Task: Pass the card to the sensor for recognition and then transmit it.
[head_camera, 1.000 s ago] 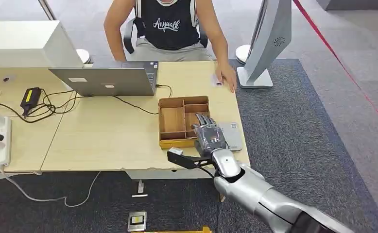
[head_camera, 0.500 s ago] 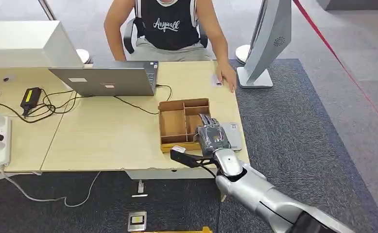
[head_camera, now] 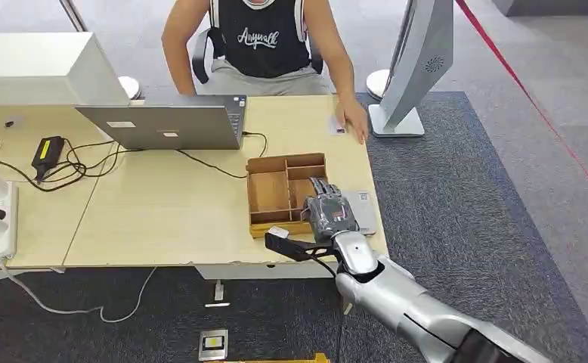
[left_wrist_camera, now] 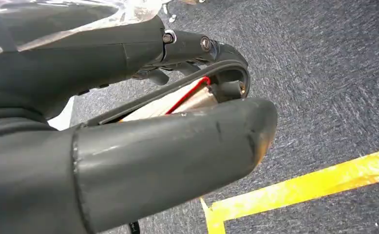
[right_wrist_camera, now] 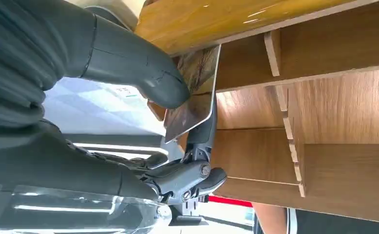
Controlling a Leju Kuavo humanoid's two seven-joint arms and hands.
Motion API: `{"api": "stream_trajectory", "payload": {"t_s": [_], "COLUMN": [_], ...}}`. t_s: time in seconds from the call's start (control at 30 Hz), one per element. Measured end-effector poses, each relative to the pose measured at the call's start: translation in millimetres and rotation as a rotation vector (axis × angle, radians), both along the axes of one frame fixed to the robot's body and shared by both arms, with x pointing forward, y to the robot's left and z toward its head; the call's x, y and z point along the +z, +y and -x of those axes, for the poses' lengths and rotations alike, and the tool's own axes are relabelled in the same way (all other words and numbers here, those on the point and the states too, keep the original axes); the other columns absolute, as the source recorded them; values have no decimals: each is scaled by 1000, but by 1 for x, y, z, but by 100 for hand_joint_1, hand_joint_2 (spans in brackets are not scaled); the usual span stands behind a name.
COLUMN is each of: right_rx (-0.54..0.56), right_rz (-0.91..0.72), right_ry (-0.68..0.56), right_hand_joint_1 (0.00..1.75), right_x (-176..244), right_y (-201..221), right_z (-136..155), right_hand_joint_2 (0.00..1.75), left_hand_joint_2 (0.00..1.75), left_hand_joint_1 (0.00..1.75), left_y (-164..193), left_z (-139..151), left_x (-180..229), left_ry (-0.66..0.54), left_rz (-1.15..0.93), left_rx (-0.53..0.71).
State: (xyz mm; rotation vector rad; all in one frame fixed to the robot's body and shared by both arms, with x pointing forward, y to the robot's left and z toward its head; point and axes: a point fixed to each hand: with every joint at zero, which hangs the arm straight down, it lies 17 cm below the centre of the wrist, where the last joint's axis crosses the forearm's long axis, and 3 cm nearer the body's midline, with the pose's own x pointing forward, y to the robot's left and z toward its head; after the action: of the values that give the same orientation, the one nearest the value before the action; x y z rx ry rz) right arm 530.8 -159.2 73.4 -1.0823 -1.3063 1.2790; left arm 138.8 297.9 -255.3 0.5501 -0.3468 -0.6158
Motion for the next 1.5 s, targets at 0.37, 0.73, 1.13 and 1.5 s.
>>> {"api": "stream_trajectory", "payload": {"t_s": [0.37, 0.73, 1.13, 1.5], "right_rx": [3, 10, 3, 33], "right_rz": [-23, -74, -119, -109], "right_ry": [-75, -325, -448, -421], "right_hand_joint_1": [175, 175, 175, 175], "right_x": [15, 126, 188, 194], "right_y": [2, 10, 5, 11], "right_z": [-2, -21, -17, -19], "right_hand_joint_2": [175, 175, 175, 175], "left_hand_joint_2": [0, 0, 0, 0], "left_hand_joint_1": [0, 0, 0, 0], "left_y": [-3, -7, -7, -8], "left_z": [0, -1, 0, -3], "left_x": [0, 0, 0, 1], "left_ry": [1, -6, -3, -11], "left_rz": [3, 12, 11, 12], "left_rx": [-2, -9, -4, -21]}}
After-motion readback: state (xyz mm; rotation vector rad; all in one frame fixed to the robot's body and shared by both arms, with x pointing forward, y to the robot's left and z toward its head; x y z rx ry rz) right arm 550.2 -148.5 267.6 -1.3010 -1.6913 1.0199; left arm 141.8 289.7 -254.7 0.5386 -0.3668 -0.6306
